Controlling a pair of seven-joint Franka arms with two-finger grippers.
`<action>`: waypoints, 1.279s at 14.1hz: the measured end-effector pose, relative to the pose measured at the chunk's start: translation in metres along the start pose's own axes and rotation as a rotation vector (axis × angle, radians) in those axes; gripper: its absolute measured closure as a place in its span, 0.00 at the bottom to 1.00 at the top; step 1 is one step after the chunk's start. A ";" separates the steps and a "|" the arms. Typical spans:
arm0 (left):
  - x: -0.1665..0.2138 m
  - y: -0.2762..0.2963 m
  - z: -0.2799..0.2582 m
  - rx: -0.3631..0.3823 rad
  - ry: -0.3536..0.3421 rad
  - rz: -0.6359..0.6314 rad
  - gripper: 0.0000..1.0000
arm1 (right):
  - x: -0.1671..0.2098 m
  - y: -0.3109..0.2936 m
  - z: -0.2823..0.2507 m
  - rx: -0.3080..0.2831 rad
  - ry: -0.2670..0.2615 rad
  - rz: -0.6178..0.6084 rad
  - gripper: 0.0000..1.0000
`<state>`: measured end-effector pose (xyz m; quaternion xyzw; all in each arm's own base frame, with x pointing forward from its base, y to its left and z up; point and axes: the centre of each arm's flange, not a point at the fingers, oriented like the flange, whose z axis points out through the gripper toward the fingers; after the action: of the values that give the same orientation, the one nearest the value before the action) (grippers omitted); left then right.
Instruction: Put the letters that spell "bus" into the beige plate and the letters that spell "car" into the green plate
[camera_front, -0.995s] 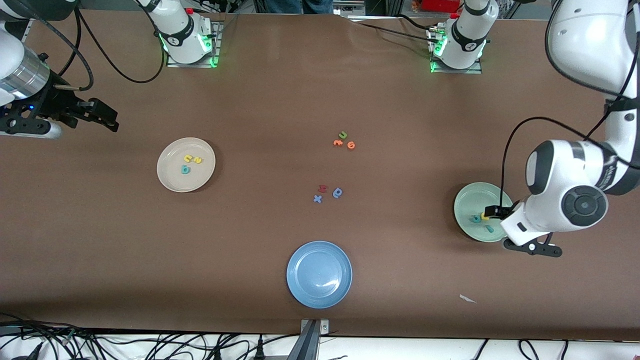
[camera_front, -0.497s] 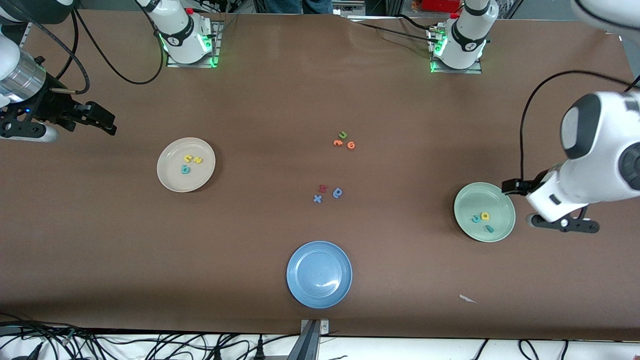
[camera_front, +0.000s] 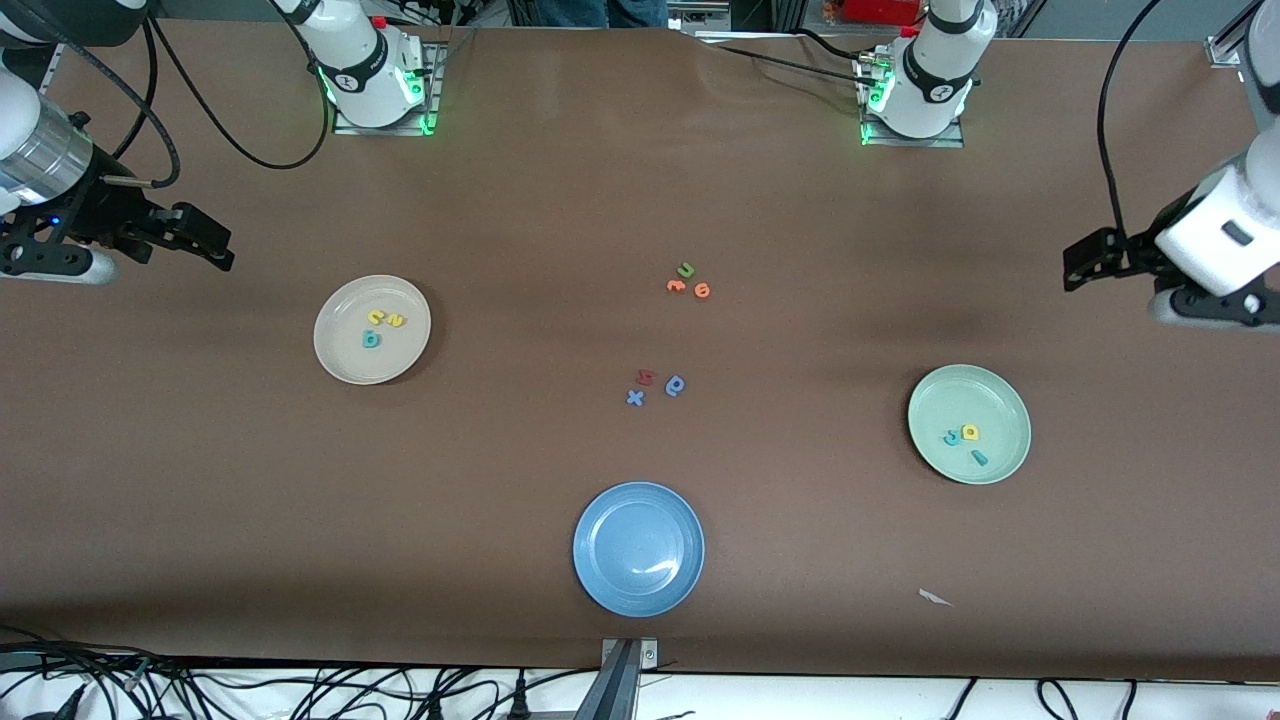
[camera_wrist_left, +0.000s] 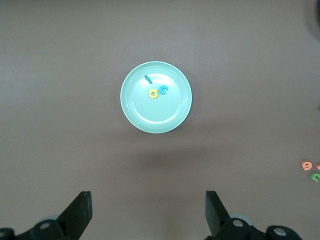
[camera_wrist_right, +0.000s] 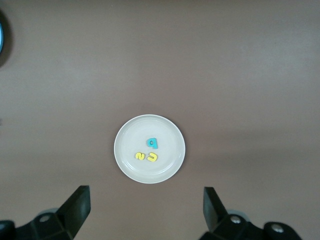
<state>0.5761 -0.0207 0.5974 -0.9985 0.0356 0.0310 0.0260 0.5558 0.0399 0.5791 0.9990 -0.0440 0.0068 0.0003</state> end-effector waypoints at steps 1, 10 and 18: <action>-0.006 0.000 -0.006 0.000 0.010 -0.002 0.00 | 0.000 0.000 0.000 0.000 0.000 0.001 0.00; -0.028 0.002 -0.027 -0.012 0.049 -0.003 0.00 | 0.000 0.001 0.000 0.001 0.000 0.001 0.00; -0.031 0.004 -0.033 -0.019 0.063 -0.002 0.00 | 0.000 0.001 0.000 0.001 0.000 0.001 0.00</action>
<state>0.5466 -0.0241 0.6317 -0.9993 0.0349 -0.0002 0.0154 0.5560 0.0392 0.5792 0.9990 -0.0448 0.0070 -0.0002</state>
